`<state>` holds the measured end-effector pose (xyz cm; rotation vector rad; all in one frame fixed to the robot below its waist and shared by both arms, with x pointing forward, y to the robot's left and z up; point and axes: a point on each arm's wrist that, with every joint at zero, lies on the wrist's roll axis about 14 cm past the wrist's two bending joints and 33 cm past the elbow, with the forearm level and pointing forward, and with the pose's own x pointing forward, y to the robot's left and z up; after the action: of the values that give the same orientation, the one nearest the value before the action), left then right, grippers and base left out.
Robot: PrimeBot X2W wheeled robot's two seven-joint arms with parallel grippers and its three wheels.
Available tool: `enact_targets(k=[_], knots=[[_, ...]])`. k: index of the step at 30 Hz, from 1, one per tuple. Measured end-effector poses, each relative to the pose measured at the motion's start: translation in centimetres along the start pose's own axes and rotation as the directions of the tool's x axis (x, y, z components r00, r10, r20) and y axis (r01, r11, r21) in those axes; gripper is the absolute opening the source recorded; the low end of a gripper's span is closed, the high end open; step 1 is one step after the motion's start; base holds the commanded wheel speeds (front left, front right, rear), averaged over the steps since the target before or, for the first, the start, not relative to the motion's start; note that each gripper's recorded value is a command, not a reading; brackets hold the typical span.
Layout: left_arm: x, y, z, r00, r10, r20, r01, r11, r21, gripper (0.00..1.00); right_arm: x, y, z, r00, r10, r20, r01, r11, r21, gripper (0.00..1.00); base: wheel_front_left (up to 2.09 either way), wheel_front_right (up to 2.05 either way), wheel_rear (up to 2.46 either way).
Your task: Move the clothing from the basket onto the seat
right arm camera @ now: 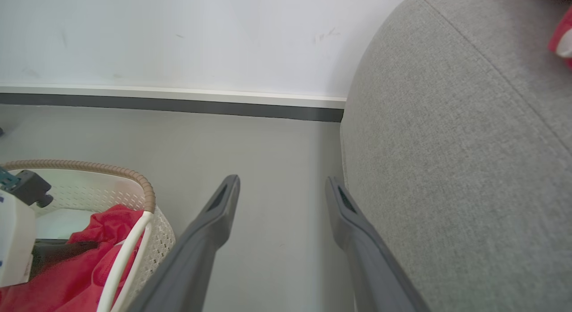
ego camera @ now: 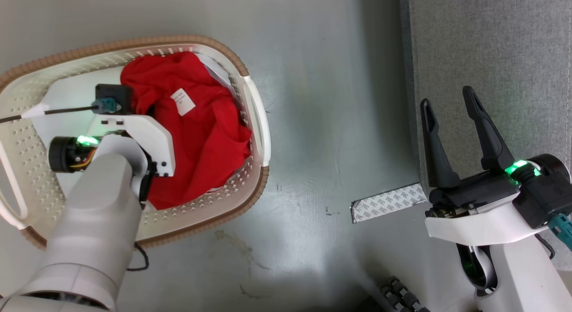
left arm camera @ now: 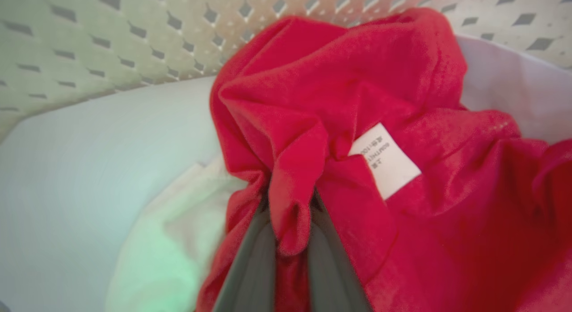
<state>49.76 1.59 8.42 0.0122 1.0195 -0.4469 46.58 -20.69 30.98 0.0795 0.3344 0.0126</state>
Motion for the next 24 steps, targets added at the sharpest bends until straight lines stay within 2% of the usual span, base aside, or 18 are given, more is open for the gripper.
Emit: enact_targets(k=[11,17,24], knots=[[-2.4,-1.1,3.2,0.991,-0.037,0.126,0.041,0.999,-0.034,0.00,0.1,0.3,1.2,1.000,0.006,0.030,-0.006,1.000,0.005,1.00,0.00,0.00,0.00],[-6.0,-2.7,4.9,0.977,-0.076,0.197,0.082,0.996,-0.022,0.00,-1.0,0.4,2.9,0.998,-0.002,0.058,0.002,1.000,-0.006,1.00,0.00,0.00,0.00],[-11.8,-4.4,7.7,0.945,-0.095,0.314,0.103,0.995,-0.008,0.00,-4.0,0.5,5.0,0.996,-0.019,0.091,0.019,1.000,0.007,1.00,0.00,0.00,0.00]])
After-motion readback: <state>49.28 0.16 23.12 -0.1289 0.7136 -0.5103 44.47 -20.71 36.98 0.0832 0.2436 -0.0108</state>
